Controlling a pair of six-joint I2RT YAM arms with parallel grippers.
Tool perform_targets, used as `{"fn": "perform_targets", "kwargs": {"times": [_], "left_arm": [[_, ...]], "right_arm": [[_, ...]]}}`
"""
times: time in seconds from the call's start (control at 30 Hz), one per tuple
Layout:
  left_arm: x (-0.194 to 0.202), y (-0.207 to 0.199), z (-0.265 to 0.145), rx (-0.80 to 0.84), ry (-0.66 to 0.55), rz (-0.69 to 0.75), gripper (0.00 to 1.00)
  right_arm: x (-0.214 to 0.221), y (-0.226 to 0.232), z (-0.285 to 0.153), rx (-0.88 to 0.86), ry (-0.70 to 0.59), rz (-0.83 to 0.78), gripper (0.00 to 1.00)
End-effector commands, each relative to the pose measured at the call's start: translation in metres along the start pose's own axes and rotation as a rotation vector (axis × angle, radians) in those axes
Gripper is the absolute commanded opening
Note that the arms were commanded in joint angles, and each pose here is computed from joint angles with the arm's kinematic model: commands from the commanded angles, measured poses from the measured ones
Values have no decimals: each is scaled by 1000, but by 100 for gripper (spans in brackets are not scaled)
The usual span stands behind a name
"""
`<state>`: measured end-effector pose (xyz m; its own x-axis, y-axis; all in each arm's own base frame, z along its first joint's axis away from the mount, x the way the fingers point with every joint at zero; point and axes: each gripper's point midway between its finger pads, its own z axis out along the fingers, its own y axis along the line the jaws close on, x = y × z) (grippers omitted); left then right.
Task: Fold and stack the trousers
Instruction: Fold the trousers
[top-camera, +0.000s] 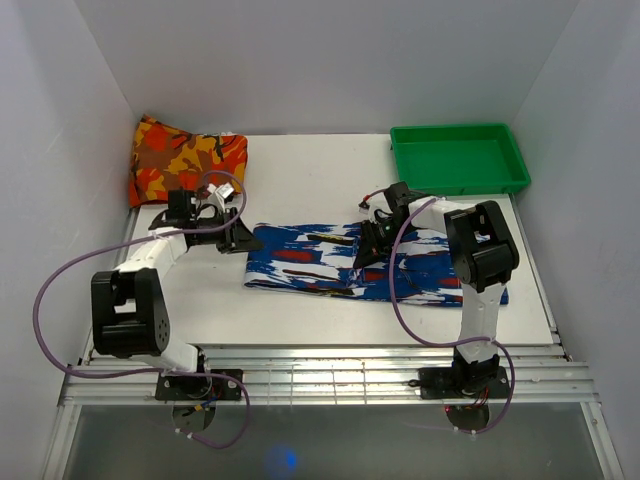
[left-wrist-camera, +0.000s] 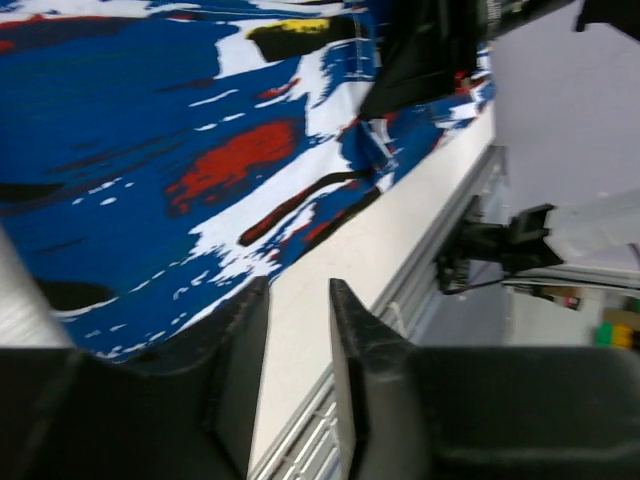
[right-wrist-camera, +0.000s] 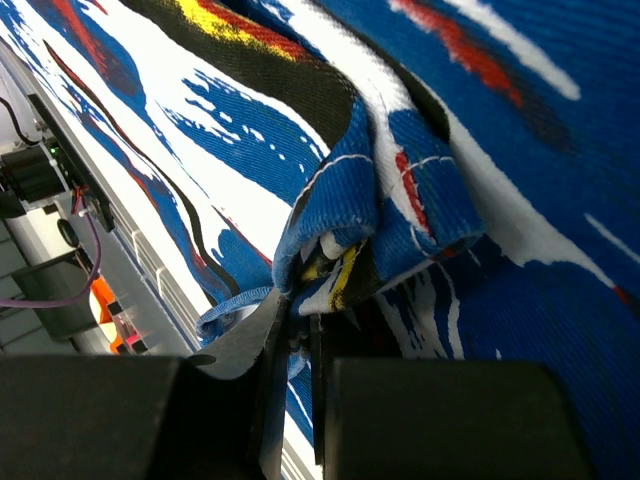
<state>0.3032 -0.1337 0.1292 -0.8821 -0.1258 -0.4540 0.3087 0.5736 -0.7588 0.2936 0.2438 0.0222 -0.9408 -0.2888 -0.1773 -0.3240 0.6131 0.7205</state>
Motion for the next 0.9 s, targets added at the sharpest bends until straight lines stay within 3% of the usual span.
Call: {"fn": "perform_targets", "kwargs": {"times": [0.0, 0.27, 0.37, 0.47, 0.67, 0.87], "left_arm": [[10, -17, 6, 182, 30, -69, 37], [66, 66, 53, 105, 125, -362, 27], [83, 91, 61, 25, 156, -404, 25], [82, 91, 59, 21, 174, -381, 26], [13, 38, 39, 151, 52, -162, 27], [-37, 35, 48, 182, -47, -162, 27]], "right_arm": [[10, -28, 4, 99, 23, -2, 8], [17, -40, 5, 154, 32, -1, 8], [20, -48, 3, 196, 39, -8, 8], [20, -50, 3, 216, 45, -16, 8], [21, -48, 7, 198, 74, -59, 8], [24, -48, 10, 210, 87, -81, 8]]}}
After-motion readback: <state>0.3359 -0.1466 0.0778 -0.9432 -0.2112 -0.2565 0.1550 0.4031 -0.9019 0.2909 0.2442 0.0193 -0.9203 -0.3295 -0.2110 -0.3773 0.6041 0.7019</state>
